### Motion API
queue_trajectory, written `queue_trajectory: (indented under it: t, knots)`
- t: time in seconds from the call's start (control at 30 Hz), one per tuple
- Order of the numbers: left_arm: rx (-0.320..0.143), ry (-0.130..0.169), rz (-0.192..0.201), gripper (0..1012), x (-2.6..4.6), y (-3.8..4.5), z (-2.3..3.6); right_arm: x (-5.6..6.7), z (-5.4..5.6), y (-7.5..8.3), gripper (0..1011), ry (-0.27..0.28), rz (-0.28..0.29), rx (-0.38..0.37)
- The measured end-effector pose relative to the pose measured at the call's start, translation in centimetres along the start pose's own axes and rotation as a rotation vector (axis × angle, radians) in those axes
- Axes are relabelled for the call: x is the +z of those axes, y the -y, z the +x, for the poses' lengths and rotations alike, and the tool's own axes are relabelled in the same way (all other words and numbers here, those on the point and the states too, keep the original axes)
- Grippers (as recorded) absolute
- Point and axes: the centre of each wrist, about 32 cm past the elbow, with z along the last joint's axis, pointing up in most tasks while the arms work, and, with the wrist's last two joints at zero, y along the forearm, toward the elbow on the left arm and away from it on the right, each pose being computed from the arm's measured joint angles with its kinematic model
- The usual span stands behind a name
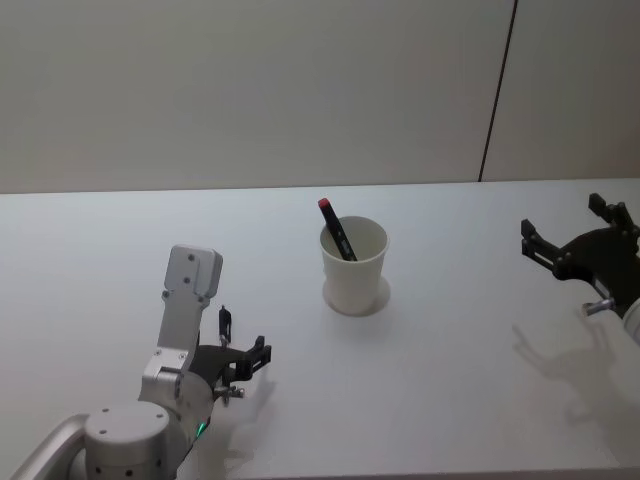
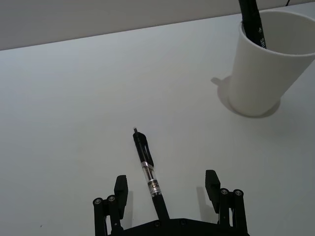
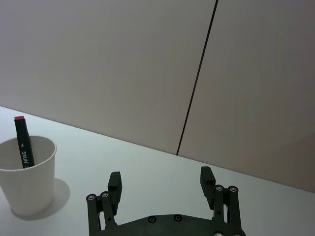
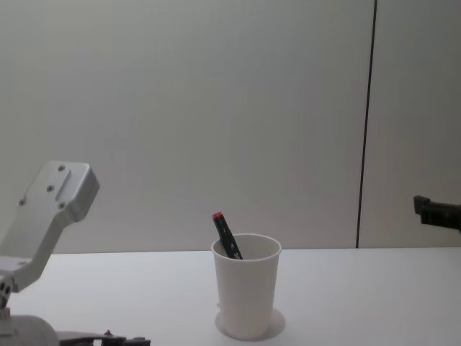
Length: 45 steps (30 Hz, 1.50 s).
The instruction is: Place the pen into the pen holder.
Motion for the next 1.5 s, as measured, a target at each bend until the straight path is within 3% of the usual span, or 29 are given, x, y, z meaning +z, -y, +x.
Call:
queue_trajectory:
  t: [0.47, 0.87, 1.13, 1.4, 1.5]
  knots:
    - [0.014, -0.023, 0.037, 1000, -0.92, 1.28, 0.62, 0.0, 0.0, 0.0, 1002, 0.000, 0.000, 0.000]
    - [0.009, -0.029, 0.057, 997, -1.21, 2.21, 0.96, 0.0, 0.0, 0.0, 1002, 0.000, 0.000, 0.000]
    - [0.004, -0.032, 0.071, 836, -1.37, 2.67, 1.13, 0.0, 0.0, 0.0, 1002, 0.000, 0.000, 0.000]
    - [0.003, -0.045, 0.083, 549, -1.81, 3.09, 1.22, 0.0, 0.0, 0.0, 1002, 0.000, 0.000, 0.000]
    - [0.002, -0.051, 0.083, 499, -1.94, 3.19, 1.20, 0.0, 0.0, 0.0, 1002, 0.000, 0.000, 0.000]
